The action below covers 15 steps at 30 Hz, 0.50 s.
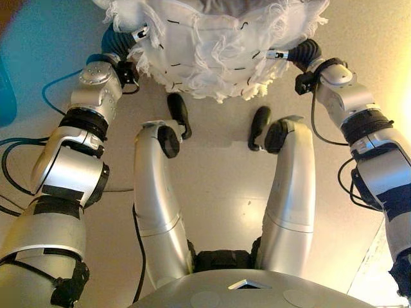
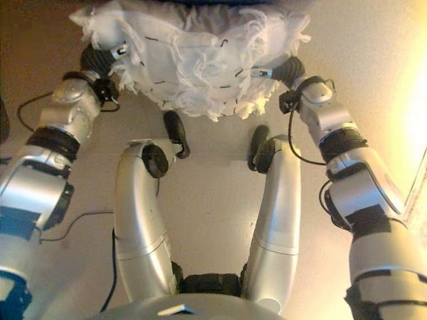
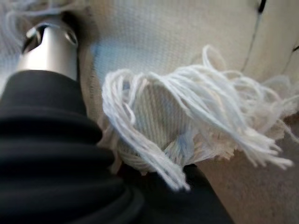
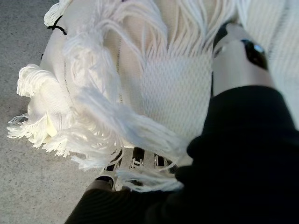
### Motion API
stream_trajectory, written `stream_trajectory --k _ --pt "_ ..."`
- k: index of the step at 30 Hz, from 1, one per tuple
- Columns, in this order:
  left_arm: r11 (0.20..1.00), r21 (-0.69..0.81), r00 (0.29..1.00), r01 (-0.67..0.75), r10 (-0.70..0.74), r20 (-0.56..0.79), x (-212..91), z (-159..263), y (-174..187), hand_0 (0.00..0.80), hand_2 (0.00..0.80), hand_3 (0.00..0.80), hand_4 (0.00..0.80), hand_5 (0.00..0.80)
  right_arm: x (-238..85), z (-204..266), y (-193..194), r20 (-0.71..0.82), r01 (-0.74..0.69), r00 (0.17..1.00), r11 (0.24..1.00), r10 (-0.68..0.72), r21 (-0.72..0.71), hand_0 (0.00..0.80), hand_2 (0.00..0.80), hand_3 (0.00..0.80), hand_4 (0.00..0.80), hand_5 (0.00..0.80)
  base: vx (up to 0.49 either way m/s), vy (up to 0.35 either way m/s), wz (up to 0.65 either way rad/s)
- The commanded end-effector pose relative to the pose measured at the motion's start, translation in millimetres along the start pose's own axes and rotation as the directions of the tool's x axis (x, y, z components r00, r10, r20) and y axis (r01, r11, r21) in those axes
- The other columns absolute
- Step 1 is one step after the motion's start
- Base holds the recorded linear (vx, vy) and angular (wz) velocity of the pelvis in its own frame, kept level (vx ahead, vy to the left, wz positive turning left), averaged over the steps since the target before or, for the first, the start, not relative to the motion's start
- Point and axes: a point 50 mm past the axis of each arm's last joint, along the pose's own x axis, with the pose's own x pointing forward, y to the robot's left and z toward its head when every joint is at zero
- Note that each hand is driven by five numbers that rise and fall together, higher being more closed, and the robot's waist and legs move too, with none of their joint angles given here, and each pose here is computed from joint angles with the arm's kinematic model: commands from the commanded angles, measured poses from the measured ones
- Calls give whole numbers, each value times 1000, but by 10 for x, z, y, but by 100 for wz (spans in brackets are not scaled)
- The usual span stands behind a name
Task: Pick up the cushion and take it to the sofa
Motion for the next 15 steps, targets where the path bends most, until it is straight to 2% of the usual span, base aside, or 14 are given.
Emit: stream_trajectory --k 1,6,13,15 --pt "982 -37 978 184 -179 111 15 92 -326 800 800 800 800 800 101 420 459 148 -179 971 980 190 -82 800 800 800 800 800 0 0 0" --pt "981 -30 971 194 -187 147 13 128 -403 800 800 800 800 800 102 460 490 180 -122 974 988 139 -98 800 800 800 800 800 -3 -25 6" --pt "969 -54 935 243 -219 279 -97 99 -565 800 800 800 800 800 -6 305 640 253 -152 957 988 141 27 800 800 800 800 800 11 -21 1" --pt "956 -133 921 262 -207 329 -167 36 -615 800 800 800 800 800 -70 160 720 259 -164 955 984 142 63 800 800 800 800 800 58 -19 -1"
